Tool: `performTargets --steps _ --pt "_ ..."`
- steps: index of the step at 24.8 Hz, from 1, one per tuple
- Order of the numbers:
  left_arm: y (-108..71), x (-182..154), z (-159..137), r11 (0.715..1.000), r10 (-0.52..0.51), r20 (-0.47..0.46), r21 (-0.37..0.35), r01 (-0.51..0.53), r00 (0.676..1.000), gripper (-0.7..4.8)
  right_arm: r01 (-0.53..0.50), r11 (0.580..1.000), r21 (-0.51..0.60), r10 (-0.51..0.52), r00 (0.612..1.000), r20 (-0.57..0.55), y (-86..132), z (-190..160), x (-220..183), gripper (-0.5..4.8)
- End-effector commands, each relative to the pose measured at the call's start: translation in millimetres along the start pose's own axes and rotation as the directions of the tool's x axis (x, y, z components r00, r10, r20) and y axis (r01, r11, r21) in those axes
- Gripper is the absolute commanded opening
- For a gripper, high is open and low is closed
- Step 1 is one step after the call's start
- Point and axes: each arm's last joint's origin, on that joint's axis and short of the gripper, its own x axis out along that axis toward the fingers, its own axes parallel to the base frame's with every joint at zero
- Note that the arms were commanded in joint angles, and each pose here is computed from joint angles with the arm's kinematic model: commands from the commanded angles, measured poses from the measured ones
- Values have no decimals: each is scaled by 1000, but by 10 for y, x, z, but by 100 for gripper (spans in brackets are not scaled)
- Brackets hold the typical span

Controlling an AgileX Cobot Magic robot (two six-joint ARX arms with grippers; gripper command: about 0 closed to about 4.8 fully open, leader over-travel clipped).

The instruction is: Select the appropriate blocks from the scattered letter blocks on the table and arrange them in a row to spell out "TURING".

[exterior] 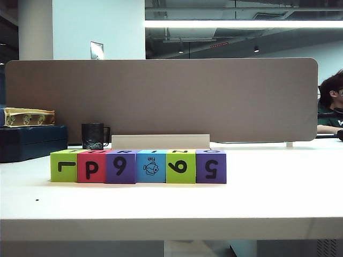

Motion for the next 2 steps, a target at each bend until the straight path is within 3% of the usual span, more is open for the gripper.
performTargets --steps 1,2 --pt "-1 0 -4 1000 -3 -7 1 3 1000 -5 1 1000 2 -1 1000 11 -1 -5 1 -1" --pt "-1 0 -4 1000 -4 -7 0 4 1000 -5 1 1000 2 -1 1000 11 -1 -5 1 -1"
